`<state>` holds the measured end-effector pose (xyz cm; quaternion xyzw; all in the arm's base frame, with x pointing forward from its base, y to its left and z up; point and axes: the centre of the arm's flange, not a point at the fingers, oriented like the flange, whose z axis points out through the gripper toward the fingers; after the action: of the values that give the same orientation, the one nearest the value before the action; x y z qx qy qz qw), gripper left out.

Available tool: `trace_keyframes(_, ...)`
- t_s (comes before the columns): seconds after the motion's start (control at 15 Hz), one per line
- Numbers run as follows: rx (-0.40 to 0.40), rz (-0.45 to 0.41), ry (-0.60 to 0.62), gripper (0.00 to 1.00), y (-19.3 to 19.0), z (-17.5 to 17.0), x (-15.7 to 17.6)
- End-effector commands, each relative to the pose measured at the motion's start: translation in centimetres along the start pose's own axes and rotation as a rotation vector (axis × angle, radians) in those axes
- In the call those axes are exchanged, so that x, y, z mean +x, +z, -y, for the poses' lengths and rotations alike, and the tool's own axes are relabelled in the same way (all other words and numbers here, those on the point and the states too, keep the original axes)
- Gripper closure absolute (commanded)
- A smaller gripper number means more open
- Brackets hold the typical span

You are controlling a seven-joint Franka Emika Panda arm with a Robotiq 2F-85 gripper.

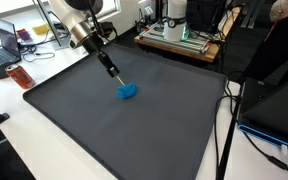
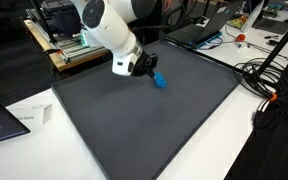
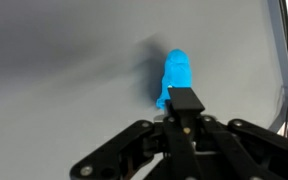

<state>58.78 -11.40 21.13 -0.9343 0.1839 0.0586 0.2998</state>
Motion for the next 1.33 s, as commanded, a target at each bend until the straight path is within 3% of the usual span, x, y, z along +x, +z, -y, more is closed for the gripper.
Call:
trace_keyframes(0.0,-0.009,0.016,-0.009,0.97,-1.9,0.9,-0.4)
trace_keyframes(1.0,-0.03,-0.041,-0.094,0.97,-3.7,4.5,-2.1)
trace_keyframes(1.27,-0.046,-0.107,-0.12,0.97,-4.2,5.4,-2.3)
